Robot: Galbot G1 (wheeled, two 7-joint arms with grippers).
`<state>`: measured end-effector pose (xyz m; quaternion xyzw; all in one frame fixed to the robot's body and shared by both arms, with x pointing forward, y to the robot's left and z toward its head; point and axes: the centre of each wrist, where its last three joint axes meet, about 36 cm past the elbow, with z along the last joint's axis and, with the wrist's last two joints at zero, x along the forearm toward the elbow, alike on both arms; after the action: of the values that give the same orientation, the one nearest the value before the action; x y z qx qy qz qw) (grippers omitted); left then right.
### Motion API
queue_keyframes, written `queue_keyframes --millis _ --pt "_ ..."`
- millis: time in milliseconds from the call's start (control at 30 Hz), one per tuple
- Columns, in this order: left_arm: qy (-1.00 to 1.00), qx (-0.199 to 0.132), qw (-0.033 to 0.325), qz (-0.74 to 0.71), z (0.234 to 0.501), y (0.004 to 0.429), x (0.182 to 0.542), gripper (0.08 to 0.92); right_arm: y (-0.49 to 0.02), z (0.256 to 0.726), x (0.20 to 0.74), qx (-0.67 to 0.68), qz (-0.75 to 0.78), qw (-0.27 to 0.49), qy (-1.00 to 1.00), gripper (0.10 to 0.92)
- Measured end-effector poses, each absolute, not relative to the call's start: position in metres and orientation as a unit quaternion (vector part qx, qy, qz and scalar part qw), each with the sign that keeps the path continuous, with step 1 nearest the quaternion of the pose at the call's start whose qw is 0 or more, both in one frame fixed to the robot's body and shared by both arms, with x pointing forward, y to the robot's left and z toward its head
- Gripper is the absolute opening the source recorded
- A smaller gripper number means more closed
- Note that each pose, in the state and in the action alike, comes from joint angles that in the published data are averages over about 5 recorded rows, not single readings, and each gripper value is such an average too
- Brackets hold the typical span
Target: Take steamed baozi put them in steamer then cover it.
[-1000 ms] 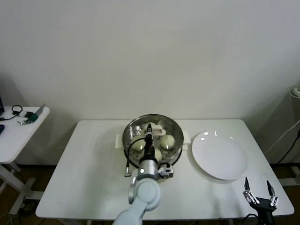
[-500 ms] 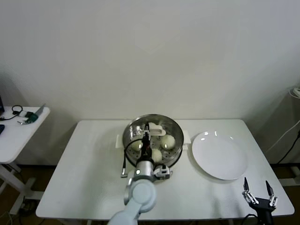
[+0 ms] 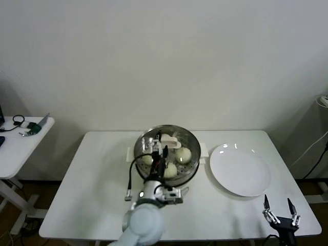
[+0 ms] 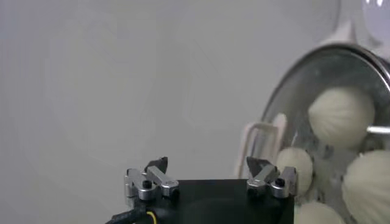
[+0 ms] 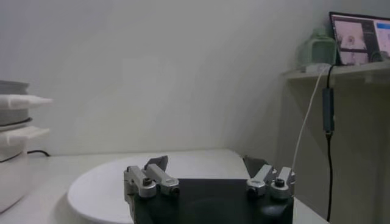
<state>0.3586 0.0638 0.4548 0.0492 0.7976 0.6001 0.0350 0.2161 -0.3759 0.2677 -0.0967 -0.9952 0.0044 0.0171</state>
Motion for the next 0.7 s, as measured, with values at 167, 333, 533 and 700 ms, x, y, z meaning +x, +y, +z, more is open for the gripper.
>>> queue_keyframes --millis 167,333,533,700 --pt "0.831 0.065 0.047 0.55 0.463 0.098 0.35 0.822 -0.375 0.27 0.214 -0.094 0.003 0.016 -0.995 0.823" --pt "0.884 0.067 0.049 0.459 0.461 0.143 0.349 0.823 -0.371 0.272 0.214 -0.089 0.001 0.015 -0.996 0.823" --pt "0.944 0.051 0.031 0.325 0.442 0.22 0.35 0.823 -0.366 0.272 0.212 -0.082 0.002 0.018 -0.997 0.823" --pt "0.974 0.054 0.009 0.218 0.406 0.274 0.341 0.823 -0.364 0.27 0.211 -0.072 0.003 0.022 -0.997 0.823"
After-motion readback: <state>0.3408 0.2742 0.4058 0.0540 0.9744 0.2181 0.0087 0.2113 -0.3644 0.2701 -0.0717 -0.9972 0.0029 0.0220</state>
